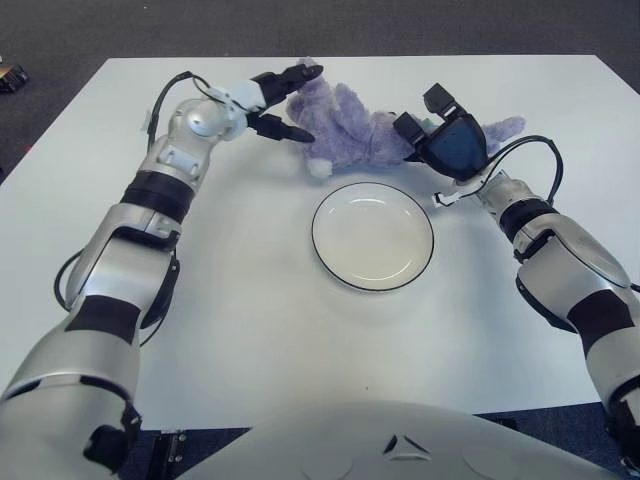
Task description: Put the doll into the plate.
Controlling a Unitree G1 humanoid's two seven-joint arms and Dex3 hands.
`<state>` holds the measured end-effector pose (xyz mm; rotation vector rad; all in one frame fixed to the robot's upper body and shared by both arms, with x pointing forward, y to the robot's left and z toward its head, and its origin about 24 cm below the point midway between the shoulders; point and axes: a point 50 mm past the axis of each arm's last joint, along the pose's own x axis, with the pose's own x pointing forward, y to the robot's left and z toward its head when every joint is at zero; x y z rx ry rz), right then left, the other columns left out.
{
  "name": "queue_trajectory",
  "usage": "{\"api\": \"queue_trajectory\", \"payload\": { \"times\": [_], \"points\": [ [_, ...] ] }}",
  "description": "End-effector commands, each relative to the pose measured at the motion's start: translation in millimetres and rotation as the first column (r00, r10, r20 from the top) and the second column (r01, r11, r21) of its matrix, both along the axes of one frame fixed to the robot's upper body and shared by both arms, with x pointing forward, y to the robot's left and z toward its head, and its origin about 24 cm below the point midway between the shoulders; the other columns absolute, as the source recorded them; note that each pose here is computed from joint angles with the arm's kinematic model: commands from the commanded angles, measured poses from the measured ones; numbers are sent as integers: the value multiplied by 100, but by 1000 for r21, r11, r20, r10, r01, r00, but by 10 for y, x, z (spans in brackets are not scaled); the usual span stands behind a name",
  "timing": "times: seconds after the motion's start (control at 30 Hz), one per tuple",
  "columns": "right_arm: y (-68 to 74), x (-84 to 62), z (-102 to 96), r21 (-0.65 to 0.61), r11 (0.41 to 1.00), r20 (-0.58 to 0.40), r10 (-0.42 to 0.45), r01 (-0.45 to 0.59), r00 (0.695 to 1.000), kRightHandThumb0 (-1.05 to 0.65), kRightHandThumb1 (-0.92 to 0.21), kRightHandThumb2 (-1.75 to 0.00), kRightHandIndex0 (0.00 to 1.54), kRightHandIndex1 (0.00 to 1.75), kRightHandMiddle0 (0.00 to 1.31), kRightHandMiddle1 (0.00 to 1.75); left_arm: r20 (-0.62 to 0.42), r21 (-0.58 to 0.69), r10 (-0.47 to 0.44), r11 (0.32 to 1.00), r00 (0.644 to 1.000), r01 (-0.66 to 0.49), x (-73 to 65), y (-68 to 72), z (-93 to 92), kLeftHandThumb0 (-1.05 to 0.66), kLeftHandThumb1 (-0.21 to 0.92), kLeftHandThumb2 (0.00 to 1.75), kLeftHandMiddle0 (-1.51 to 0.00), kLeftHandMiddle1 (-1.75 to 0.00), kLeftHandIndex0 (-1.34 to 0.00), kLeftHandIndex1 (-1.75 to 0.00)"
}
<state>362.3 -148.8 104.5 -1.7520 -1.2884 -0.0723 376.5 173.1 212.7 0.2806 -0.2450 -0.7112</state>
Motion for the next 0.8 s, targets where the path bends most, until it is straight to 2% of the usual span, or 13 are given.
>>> {"api": "queue_trajectory", "payload": {
  "times": [0.0,0.07,0.13,0.27,0.37,0.57,0.77],
  "points": [
    [-9,-7,-31,-15,1000,-9,-8,8,1000,36,-74,-75,32,173,27,175,-35,-26,-17,1000,999,16,-25,4,-62,-77,90,1,-16,-1,-18,-3],
    [-11,-5,-33,-15,1000,-11,-13,13,1000,36,-73,-75,32,173,27,175,-3,-30,-22,999,1000,22,-38,20,-6,-77,90,1,-17,-1,-18,-3],
    [-14,-1,-36,-15,1000,-16,-22,22,1000,36,-73,-75,32,173,27,175,45,-36,-27,999,999,29,-53,43,83,-76,91,22,-18,-1,-18,-3],
    [-14,4,-38,-14,999,-21,-33,32,999,36,-73,-75,32,172,27,175,72,-45,-36,998,997,39,-67,46,167,-79,92,40,-19,-1,-19,-2],
    [-15,7,-39,-13,999,-25,-39,38,999,36,-73,-75,33,172,27,175,86,-56,-43,997,995,48,-82,39,251,-84,92,61,-20,-1,-19,-2],
    [-18,10,-41,-13,999,-31,-45,45,998,36,-72,-75,33,172,28,175,41,-89,-57,994,998,61,-118,9,383,-87,92,74,-23,-2,-18,-1],
    [-21,11,-44,-13,999,-35,-49,49,998,36,-72,-76,34,172,28,175,-38,-107,-68,992,997,63,-148,-33,518,-89,92,74,-25,-2,-18,-1]
  ]
}}
